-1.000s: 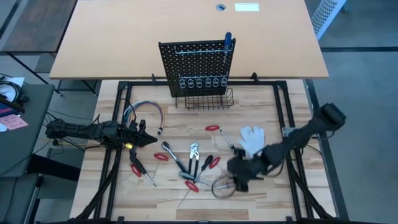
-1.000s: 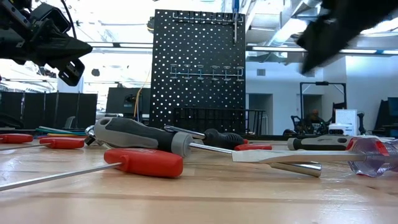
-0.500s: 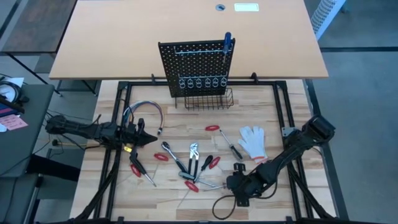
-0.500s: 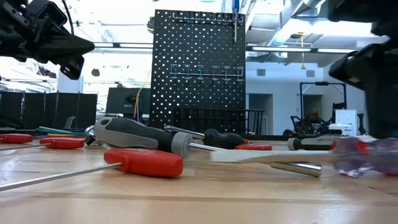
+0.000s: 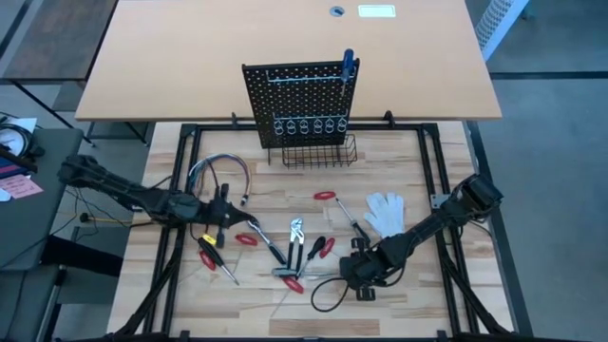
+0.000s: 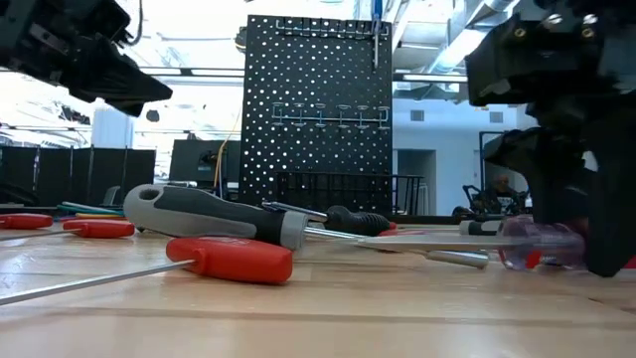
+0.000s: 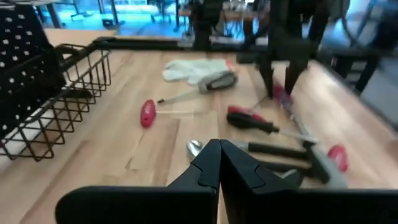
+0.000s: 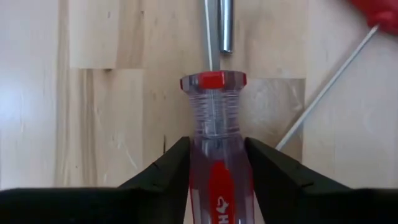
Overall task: Hang tools onto peg board
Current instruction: Hang the red flathead screw on the black pegboard
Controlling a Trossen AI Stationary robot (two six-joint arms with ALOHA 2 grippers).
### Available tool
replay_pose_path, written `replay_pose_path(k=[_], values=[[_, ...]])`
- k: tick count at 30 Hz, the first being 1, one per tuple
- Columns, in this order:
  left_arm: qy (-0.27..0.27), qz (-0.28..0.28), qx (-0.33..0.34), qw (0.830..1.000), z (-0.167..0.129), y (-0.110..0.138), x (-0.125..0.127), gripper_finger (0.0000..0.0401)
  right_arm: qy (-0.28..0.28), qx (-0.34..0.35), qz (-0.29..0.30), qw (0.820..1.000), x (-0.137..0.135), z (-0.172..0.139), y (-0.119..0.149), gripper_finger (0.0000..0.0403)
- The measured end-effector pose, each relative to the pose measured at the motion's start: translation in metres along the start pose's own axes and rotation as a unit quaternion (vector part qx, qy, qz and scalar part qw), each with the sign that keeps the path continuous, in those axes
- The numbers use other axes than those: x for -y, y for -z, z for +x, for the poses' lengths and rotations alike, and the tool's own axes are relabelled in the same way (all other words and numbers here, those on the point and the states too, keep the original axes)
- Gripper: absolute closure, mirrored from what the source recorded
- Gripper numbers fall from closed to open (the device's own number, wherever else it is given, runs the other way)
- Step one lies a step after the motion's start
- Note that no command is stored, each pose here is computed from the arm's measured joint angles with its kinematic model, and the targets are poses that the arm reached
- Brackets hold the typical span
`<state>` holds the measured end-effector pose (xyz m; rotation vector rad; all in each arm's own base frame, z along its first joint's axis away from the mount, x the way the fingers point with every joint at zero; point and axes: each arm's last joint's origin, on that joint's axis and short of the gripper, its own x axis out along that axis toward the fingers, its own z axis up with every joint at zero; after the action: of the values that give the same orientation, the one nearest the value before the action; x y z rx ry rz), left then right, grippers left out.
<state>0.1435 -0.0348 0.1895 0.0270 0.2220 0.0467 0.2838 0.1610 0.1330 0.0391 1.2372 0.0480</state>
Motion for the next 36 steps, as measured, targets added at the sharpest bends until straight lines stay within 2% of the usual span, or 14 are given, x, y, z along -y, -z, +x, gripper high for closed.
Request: replay_pose_path(k=[3,7,10,15,17,20,23,27,33,36], values=[[0.003,0.046,-0.022,0.999,0.014,-0.014,0.010,0.0401,0.006,-0.004,0.014,1.000,0.002,-0.002,-0.003,0.0284],[0.011,0.103,-0.081,0.991,0.042,-0.030,0.030,0.0401,0.033,-0.029,0.028,0.999,0.002,-0.014,-0.012,0.0285],[0.015,0.150,-0.129,0.980,0.068,-0.041,0.046,0.0401,0.043,-0.040,0.075,0.995,0.001,-0.031,-0.026,0.0285],[0.018,0.214,-0.191,0.958,0.115,-0.048,0.072,0.0401,0.061,-0.066,0.098,0.991,0.002,-0.057,-0.041,0.0285],[0.020,0.225,-0.203,0.953,0.133,-0.050,0.081,0.0401,0.058,-0.059,0.105,0.991,0.004,-0.066,-0.047,0.0285],[0.036,0.273,-0.217,0.936,0.155,-0.046,0.091,0.0401,0.050,-0.042,0.116,0.991,0.010,-0.077,-0.053,0.0285],[0.043,0.301,-0.207,0.930,0.171,-0.043,0.099,0.0401,0.042,-0.021,0.126,0.991,0.014,-0.086,-0.057,0.0285],[0.039,0.314,-0.205,0.926,0.183,-0.037,0.104,0.0386,0.041,0.011,0.133,0.990,0.017,-0.098,-0.060,0.0285],[-0.001,0.313,-0.186,0.931,0.187,-0.043,0.104,0.0322,0.042,0.021,0.143,0.989,0.018,-0.097,-0.062,0.0285],[-0.001,0.324,-0.197,0.925,0.179,-0.046,0.106,0.0299,0.051,0.007,0.154,0.987,0.020,-0.096,-0.059,0.0285]])
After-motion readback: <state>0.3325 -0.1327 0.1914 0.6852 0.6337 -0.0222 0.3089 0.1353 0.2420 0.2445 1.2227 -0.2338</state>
